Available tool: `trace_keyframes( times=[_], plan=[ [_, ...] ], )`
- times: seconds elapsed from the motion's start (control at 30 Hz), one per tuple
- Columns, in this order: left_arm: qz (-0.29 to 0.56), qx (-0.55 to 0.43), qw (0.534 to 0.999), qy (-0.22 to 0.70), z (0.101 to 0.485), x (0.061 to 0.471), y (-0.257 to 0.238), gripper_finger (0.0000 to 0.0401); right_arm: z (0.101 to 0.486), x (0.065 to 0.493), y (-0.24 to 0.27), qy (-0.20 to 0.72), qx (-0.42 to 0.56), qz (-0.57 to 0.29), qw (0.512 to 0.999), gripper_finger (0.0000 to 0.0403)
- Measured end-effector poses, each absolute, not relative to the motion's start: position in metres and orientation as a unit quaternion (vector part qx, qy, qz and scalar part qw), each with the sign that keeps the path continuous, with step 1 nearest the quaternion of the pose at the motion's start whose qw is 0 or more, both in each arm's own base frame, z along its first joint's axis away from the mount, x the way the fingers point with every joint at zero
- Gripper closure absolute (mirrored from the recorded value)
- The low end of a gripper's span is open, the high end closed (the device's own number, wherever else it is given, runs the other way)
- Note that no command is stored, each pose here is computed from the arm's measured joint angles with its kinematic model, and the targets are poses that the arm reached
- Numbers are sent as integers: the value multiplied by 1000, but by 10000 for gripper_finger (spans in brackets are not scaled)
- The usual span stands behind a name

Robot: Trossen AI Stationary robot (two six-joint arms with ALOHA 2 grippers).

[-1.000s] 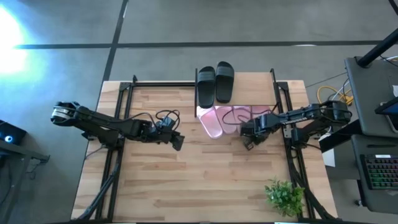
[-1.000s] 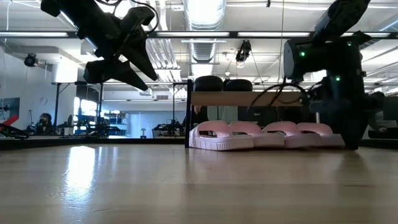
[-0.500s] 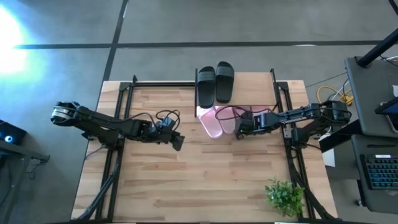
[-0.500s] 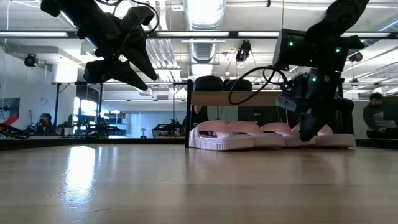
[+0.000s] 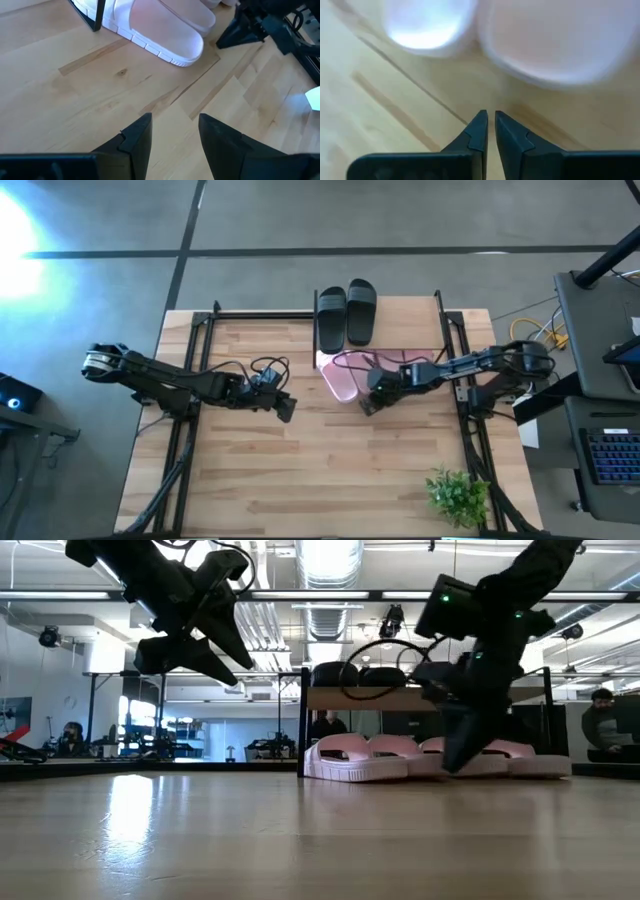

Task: Pick and place slides into the shelf
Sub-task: Adjust the pink slides under the shelf

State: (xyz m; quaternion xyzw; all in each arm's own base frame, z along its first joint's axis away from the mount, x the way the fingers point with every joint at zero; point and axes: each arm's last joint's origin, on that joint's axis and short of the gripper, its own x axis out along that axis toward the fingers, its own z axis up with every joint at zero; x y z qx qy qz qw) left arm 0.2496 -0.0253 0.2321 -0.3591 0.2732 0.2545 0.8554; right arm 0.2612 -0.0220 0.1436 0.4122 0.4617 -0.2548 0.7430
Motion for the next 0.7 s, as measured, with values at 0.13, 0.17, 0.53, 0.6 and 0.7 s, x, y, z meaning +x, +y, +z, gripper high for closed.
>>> trace_keyframes(
  times=[0.13,0.17,0.53,0.6,0.7],
  plan=[
    [253,-360,855,274,232,250,-25,254,143,286,-23,459,394,-228,763,374],
    [253,-360,855,274,232,250,-25,254,141,292,-24,463,388,-225,764,374],
    [259,-362,850,280,231,248,-25,254,141,349,-29,464,348,-200,790,374],
    [275,-366,841,287,228,246,-24,254,149,356,-31,448,338,-207,801,374],
    [291,-359,835,298,225,244,-23,254,160,364,-34,420,312,-241,817,374]
  ],
)
